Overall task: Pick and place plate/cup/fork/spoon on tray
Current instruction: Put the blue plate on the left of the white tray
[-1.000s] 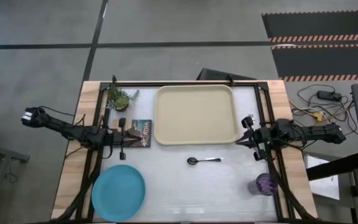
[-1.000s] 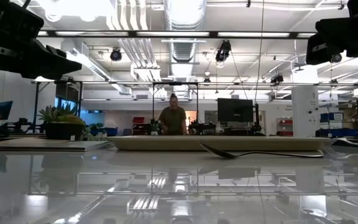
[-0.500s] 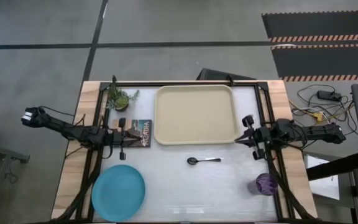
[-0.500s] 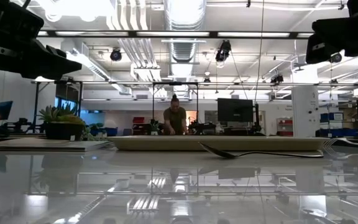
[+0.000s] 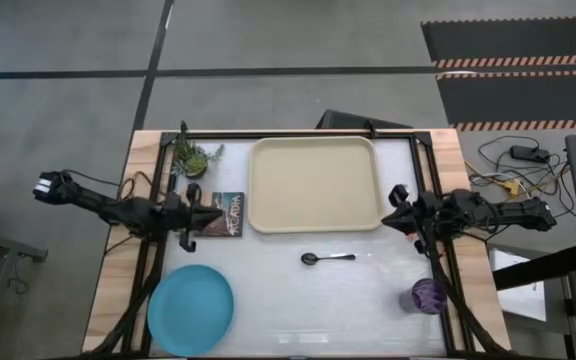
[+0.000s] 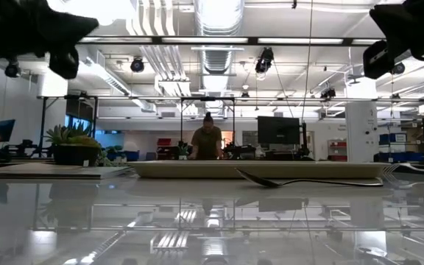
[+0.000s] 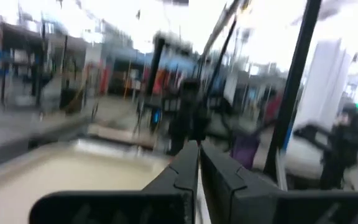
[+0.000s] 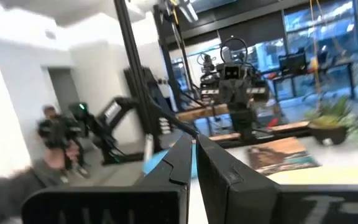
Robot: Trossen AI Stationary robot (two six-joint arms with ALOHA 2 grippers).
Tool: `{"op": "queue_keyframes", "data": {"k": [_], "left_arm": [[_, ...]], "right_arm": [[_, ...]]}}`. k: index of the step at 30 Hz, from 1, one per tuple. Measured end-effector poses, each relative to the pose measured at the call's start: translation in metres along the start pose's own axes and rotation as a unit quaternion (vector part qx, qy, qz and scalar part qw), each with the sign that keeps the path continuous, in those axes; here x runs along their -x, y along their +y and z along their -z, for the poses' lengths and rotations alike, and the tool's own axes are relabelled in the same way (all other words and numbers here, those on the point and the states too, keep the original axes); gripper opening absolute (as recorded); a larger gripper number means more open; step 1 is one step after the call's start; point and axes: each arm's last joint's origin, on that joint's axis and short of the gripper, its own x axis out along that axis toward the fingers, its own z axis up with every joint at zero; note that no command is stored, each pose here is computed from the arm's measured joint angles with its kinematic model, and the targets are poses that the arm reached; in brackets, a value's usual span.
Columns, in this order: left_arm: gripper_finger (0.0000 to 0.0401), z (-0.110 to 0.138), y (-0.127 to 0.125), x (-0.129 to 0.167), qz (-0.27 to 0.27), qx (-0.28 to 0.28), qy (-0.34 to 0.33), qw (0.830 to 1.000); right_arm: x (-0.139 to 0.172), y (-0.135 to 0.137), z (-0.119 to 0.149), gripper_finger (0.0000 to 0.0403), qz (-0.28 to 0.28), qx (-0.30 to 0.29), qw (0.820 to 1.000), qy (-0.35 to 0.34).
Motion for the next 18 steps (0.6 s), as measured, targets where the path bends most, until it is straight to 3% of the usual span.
{"op": "queue_keyframes", "data": {"k": [4, 6, 10, 18], "left_arm": [[0.0, -0.013, -0.001, 0.001, 0.005, -0.024, -0.066, 0.998], [0.0, -0.018, -0.002, 0.001, 0.007, -0.009, -0.092, 0.996], [0.0, -0.024, -0.002, -0.001, 0.014, 0.143, -0.107, 0.984], [0.0, -0.041, -0.017, -0.032, 0.013, 0.246, -0.036, 0.968]], "right_arm": [[0.0, 0.0, 0.0, 0.0013, -0.001, -0.016, 1.0, -0.003], [0.0, 0.0, -0.001, 0.0013, -0.001, -0.014, 1.0, -0.003], [0.0, 0.0, -0.002, 0.0013, 0.011, -0.014, 1.0, -0.012], [0.003, -0.003, -0.019, 0.0013, 0.118, 0.024, 0.985, -0.128]]}}
